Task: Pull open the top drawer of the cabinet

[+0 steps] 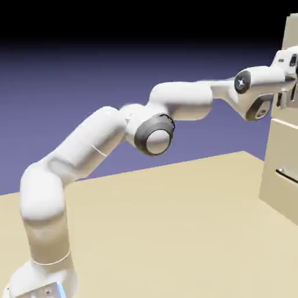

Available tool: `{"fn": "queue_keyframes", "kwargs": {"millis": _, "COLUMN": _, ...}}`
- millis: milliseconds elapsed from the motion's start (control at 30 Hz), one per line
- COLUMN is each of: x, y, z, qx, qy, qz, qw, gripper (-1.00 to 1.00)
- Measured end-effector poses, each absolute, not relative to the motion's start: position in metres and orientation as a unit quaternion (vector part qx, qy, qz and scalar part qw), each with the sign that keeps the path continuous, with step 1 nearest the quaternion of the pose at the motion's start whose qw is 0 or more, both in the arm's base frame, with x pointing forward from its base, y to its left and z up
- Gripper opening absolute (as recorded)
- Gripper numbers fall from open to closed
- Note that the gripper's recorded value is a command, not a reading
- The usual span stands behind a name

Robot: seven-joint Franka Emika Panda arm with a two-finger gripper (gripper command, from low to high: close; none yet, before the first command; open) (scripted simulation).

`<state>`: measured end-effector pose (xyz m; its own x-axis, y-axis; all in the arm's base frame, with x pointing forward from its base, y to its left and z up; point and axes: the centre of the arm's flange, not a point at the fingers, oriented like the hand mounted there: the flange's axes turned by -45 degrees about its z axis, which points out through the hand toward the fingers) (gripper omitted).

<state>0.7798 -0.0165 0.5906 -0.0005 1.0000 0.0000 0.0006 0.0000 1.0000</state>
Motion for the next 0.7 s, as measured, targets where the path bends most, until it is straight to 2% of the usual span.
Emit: {"fn": "queue_keyframes", "kwargs": {"millis": 700, "x": 0.659, "y": -0.017, "z": 0.590, "qx": 0.500, "qy": 0.500, "qz": 0.500, "qw": 0.500, "gripper": -1.00}}
